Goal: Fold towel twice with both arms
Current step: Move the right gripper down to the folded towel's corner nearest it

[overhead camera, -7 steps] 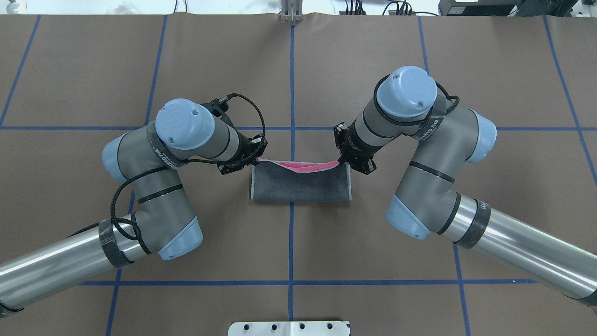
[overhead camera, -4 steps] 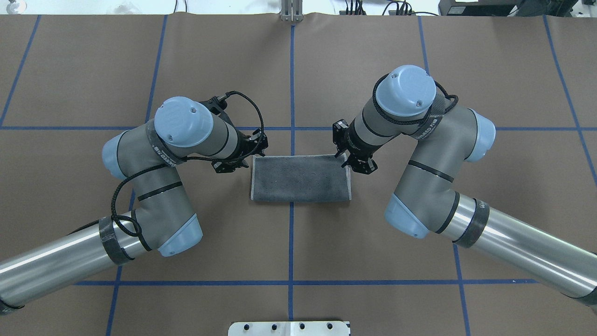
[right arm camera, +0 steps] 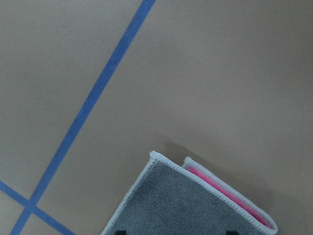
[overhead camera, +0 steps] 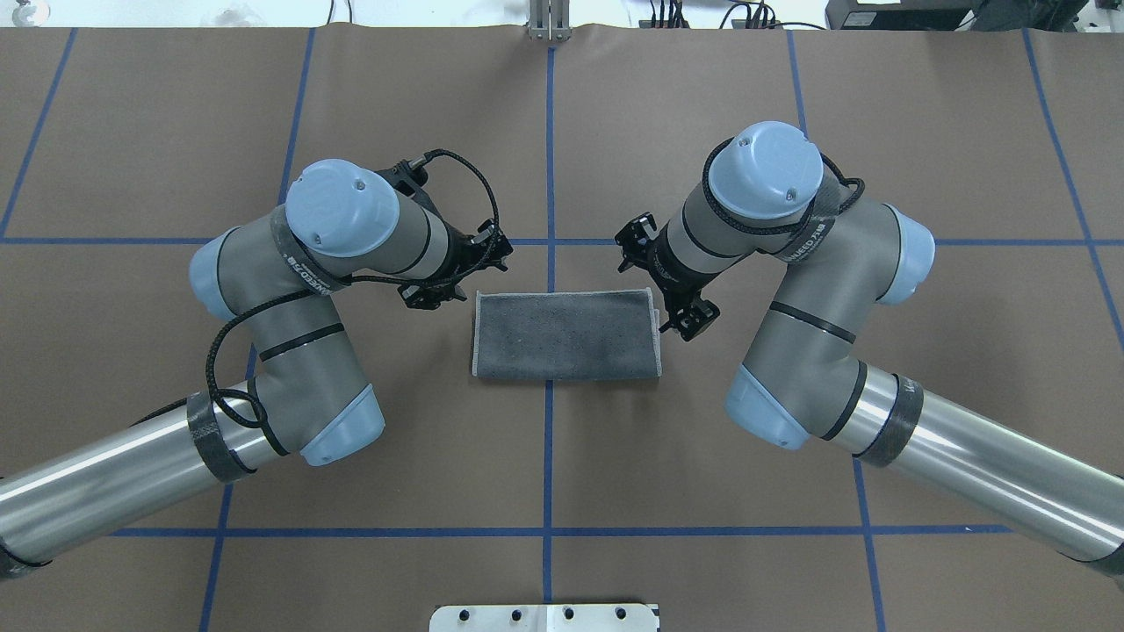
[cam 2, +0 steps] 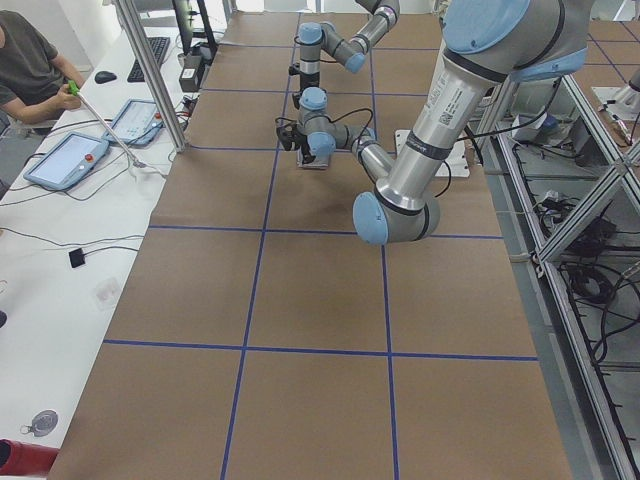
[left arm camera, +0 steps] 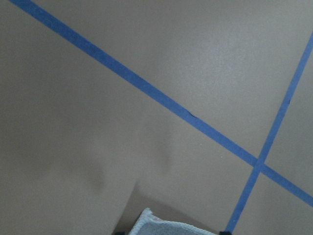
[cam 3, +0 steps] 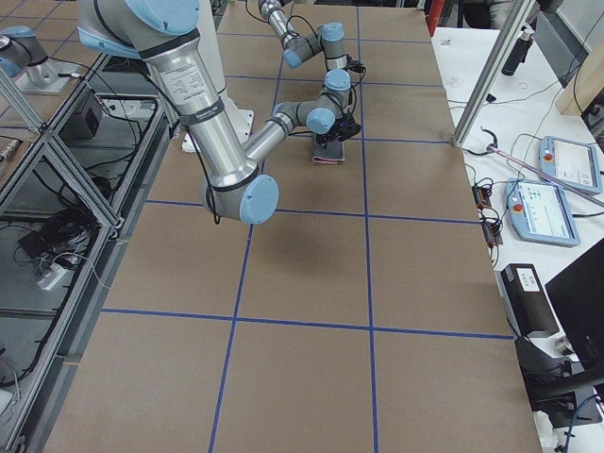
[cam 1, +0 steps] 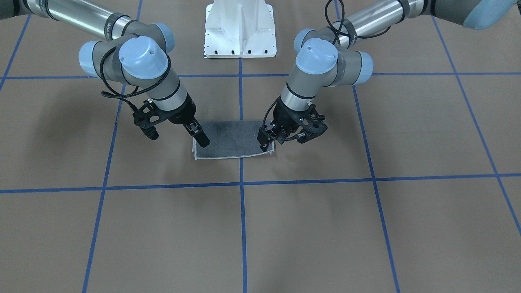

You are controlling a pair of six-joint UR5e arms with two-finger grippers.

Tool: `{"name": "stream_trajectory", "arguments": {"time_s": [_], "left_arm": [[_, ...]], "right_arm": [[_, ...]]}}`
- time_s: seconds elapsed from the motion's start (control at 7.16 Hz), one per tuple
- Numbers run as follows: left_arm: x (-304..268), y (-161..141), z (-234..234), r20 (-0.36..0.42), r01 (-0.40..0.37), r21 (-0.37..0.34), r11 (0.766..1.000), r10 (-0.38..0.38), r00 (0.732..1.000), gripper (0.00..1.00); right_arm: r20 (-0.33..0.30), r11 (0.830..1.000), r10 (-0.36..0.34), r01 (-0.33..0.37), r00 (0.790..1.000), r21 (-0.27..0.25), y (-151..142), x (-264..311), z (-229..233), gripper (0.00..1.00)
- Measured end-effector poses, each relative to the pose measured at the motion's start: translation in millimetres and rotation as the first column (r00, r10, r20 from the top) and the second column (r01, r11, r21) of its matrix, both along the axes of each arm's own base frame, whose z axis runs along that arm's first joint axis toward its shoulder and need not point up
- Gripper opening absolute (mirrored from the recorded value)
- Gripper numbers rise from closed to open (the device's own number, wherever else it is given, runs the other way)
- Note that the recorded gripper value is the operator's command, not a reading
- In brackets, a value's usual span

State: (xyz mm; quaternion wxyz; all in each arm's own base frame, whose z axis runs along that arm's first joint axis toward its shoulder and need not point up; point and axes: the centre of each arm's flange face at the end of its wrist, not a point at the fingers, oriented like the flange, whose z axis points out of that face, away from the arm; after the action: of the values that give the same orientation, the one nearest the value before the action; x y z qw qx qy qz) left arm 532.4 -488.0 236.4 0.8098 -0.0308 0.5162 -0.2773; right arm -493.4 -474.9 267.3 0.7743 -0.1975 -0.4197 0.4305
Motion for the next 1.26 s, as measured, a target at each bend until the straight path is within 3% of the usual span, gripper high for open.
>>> {"name": "stream_trajectory", "arguments": {"time_s": [0.28, 0.7, 1.26], "left_arm": [[-1.8, -1.7, -2.2, -0.003, 0.002, 0.001, 1.0, -0.002, 1.0, 0.71], [-2.1, -2.0, -2.5, -0.003, 0.003, 0.001, 1.0, -0.003, 1.0, 0.71], [-2.6, -2.5, -3.1, -0.003, 0.004, 0.001, 1.0, -0.004, 1.0, 0.71]], "right_arm": [[-0.016, 1.0, -0.021, 0.022, 1.0, 0.015, 15.8, -13.1, 7.8, 0.99], [-0.056, 0.993, -0.069, 0.074, 0.996, 0.088, 37.9, -31.5, 21.1, 0.85], [-0.071, 0.991, -0.086, 0.092, 0.994, 0.094, 43.2, -36.8, 29.8, 0.75]]}}
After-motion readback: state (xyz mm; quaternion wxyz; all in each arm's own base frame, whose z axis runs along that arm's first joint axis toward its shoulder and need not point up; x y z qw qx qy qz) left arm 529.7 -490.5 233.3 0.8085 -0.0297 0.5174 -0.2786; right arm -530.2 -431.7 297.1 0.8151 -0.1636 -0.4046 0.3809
